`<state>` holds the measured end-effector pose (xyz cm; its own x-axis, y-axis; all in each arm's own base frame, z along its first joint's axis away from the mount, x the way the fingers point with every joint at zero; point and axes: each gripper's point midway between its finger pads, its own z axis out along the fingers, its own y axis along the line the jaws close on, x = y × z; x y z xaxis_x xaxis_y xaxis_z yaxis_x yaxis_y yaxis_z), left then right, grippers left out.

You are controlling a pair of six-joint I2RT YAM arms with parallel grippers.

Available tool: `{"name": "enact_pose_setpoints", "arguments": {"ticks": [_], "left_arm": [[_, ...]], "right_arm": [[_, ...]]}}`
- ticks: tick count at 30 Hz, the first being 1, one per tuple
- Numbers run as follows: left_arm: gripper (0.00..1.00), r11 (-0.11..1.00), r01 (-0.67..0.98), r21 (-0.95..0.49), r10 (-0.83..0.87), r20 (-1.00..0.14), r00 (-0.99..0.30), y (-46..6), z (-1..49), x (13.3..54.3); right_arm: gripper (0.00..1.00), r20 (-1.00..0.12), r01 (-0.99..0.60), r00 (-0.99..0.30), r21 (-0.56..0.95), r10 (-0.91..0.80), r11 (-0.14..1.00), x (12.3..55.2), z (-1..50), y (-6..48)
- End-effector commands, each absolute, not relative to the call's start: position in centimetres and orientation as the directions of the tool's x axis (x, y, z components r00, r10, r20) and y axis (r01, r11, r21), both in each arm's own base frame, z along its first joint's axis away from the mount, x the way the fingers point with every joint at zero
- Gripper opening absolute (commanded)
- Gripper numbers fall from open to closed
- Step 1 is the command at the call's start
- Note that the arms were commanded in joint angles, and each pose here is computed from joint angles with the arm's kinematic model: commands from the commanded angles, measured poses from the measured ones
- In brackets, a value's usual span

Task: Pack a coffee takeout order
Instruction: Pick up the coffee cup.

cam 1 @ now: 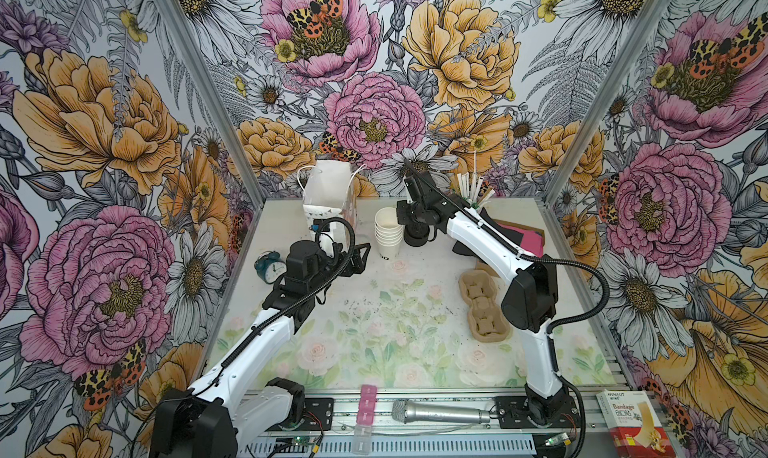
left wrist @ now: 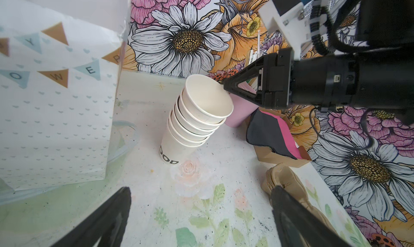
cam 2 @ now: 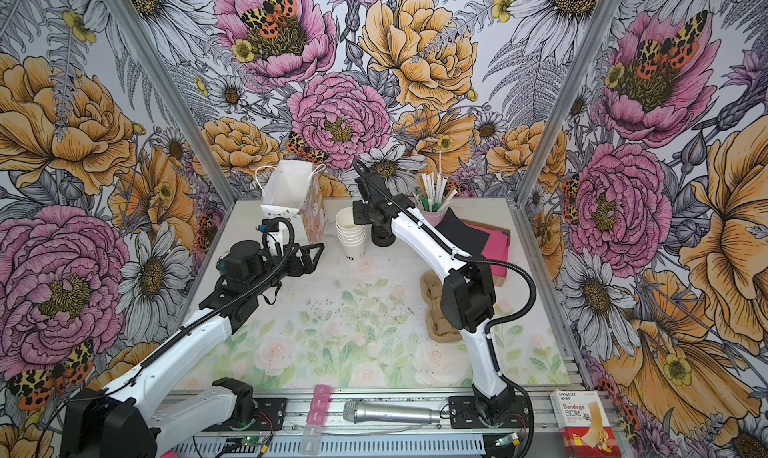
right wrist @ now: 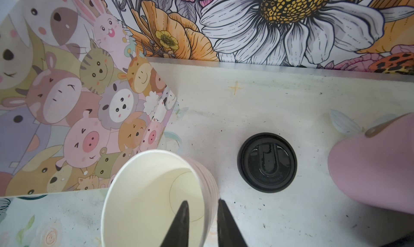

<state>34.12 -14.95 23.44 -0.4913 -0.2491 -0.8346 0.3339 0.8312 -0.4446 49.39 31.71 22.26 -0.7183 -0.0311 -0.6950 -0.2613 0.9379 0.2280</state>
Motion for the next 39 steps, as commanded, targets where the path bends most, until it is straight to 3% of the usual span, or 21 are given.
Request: {"name": "enact_pose_setpoints", "arguments": {"ticks": [1,20,39], "left_arm": [[0.99,0.813,0.363,-0.455,-0.265,-0.844,-0.465,-15.6,25.0,34.4],[0.99,0.816,0.358,-0.454,-0.262,-0.842,-0.471,-15.6,24.4,34.4],[0.99,0.816,0.354,-0.456,-0.267,-0.842,-0.47,-15.6,24.3,34.4]], "right_arm": [[0.23,-0.68,-0.245,-0.733,0.241,-0.018,0.939,49.8,21.7,32.0],[0.0,-0.671,-0.229,-0.741,0.253,0.0,0.94,49.9,21.6,32.0],[0.0,-0.705,-0.242,-0.708,0.292,0.037,0.925,49.5,25.2,32.0]]}}
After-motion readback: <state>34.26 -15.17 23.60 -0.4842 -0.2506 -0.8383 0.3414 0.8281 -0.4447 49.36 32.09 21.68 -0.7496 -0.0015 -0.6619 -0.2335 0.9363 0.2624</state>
